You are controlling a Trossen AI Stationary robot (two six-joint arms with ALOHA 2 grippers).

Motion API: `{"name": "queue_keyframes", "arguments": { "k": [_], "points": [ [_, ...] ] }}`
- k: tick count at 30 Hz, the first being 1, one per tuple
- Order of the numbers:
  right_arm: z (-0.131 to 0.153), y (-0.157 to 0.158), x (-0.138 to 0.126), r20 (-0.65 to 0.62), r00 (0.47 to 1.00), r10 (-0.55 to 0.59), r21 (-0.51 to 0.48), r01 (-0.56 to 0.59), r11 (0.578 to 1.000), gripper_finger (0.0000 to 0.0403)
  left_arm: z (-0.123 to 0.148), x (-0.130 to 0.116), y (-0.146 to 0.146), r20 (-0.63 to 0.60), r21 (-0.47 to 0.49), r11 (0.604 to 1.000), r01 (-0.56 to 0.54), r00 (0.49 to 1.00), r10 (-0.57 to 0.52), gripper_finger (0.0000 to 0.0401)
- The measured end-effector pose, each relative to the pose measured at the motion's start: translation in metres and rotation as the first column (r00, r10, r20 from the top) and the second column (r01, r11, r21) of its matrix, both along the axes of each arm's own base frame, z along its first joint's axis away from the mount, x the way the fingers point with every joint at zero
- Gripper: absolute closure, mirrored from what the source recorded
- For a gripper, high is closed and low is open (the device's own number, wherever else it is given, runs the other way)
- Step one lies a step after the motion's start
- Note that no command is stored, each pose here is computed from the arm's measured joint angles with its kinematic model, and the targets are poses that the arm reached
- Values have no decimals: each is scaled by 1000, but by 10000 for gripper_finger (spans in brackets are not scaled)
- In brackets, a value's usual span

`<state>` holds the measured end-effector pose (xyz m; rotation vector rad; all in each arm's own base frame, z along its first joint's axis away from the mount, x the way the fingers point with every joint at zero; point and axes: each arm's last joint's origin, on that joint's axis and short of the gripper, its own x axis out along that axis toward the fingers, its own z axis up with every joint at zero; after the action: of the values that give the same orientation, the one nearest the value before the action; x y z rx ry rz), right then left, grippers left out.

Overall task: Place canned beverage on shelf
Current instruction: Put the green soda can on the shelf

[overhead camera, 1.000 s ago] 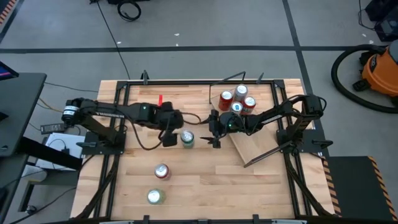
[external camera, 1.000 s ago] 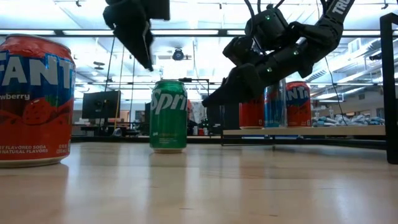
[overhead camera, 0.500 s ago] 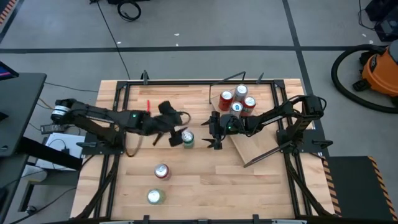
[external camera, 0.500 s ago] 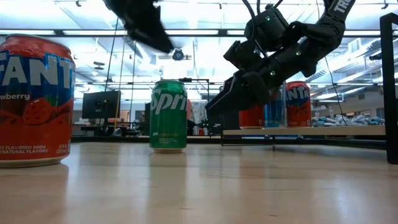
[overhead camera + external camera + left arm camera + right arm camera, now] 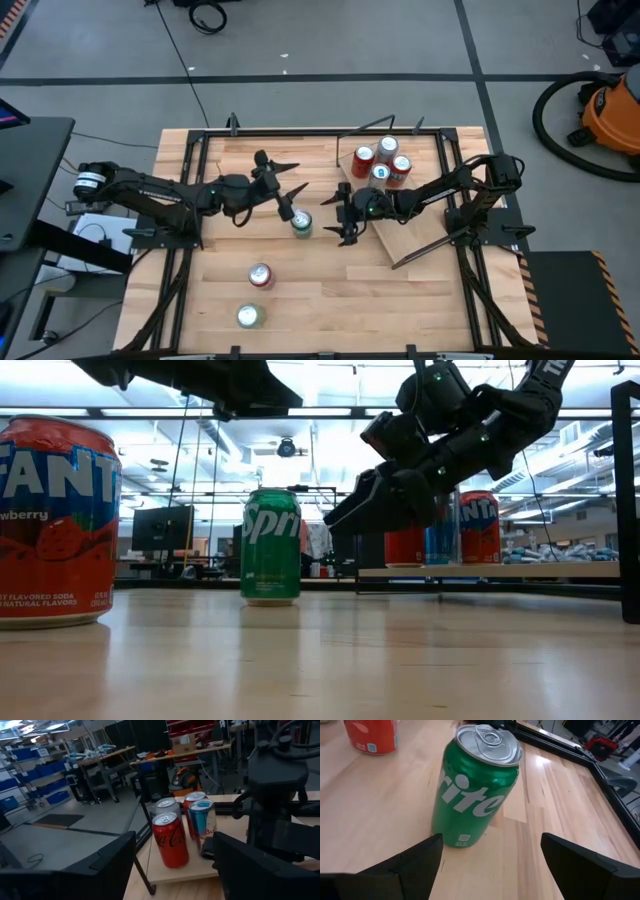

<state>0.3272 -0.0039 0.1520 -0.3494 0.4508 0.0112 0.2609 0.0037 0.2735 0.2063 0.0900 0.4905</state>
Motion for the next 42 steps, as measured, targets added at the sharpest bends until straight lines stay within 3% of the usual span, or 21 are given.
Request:
{"name": "queue_keyframes", "arguments": {
  "k": [23, 28, 37, 42],
  "points": [
    [-3, 0, -1, -27, 999, -22, 44, 23, 999, 55, 3, -1, 0, 19, 8, 1000, 21, 1000, -21, 127],
    [-4, -1, -2, -41, 999, -22, 42, 23, 999, 55, 10, -1, 2, 44, 97, 995, 10, 999, -15, 127],
    [1, -2, 0, -5, 999, -53, 21, 53, 998, 55, 4, 1, 28, -41, 196, 977, -81, 995, 91, 127],
    [21, -9, 8, -86, 992, -94, 41, 98, 994, 55, 13, -8, 22, -85, 281, 960, -3, 996, 28, 127]
  ]
}}
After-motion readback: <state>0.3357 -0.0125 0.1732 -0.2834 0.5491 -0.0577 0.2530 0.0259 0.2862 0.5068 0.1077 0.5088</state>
